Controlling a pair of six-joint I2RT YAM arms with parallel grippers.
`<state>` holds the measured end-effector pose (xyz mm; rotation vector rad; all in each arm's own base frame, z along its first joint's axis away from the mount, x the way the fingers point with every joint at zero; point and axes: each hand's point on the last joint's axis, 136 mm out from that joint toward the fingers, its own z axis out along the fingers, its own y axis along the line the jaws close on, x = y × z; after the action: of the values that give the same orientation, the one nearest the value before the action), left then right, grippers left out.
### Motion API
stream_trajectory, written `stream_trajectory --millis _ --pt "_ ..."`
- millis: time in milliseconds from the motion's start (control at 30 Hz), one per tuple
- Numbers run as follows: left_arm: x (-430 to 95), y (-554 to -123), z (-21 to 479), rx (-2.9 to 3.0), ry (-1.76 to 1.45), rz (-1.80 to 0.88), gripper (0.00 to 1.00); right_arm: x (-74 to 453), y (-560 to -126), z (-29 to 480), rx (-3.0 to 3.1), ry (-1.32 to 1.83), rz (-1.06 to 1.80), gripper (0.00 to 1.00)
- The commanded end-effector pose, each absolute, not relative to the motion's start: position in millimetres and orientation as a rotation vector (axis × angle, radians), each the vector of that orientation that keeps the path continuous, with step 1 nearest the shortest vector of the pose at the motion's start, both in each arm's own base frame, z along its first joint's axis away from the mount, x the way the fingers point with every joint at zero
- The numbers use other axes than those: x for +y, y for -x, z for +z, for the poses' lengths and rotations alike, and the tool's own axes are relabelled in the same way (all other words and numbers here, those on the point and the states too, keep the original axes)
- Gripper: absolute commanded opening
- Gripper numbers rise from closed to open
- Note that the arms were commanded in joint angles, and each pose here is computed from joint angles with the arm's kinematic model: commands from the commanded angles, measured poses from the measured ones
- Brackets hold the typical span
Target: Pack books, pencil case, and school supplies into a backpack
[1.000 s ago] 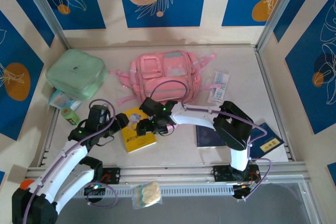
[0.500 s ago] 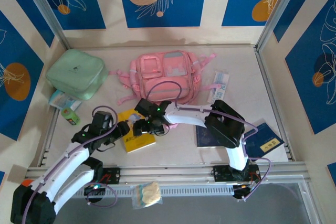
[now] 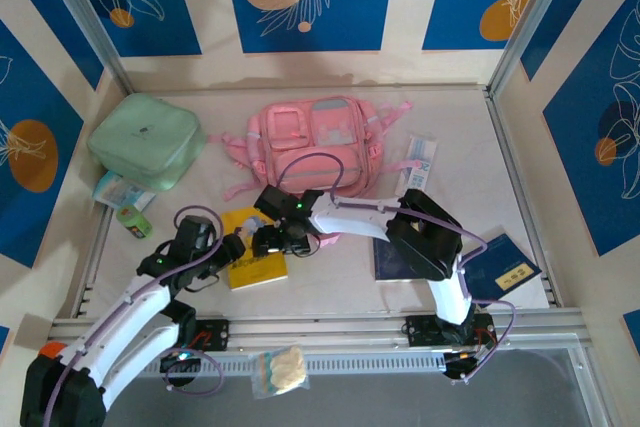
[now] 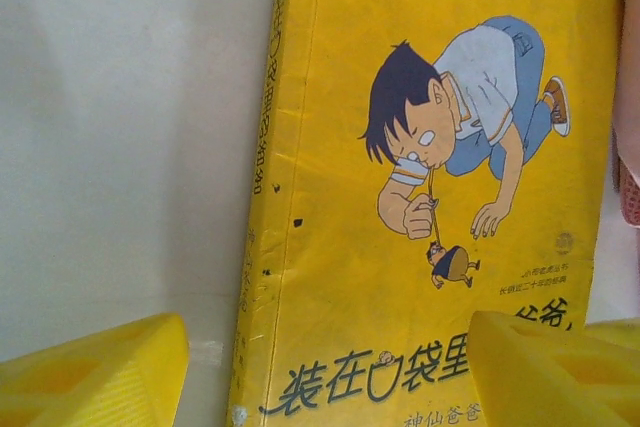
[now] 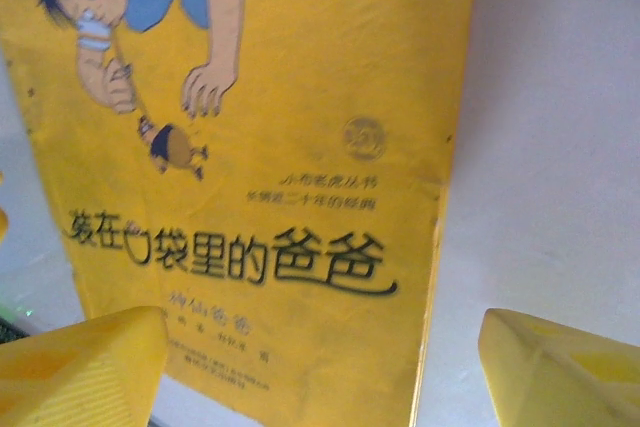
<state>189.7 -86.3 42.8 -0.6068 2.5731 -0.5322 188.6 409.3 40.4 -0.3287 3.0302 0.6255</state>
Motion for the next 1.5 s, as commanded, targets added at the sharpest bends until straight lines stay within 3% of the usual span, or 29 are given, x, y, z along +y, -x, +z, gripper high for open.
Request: stream_trajectory --millis 0,267,833,1300,1467 --pt "-94 -189 40 2.577 0.577 -0.579 0.72 415 -188 36 3.044 0.350 0.586 0.80" --pt "-93 -188 34 2.568 0.586 -0.587 0.64 422 -191 26 3.070 0.327 0.593 0.79" --pt "-75 -174 19 2.602 0.654 -0.464 0.55 452 -183 72 2.969 0.445 0.755 0.73" --pt "-81 -178 21 2.589 0.654 -0.518 0.51 463 -190 107 2.892 0.351 1.021 0.57" --pt "-81 -177 21 2.597 0.651 -0.510 0.51 453 -190 96 2.952 0.291 0.970 0.51"
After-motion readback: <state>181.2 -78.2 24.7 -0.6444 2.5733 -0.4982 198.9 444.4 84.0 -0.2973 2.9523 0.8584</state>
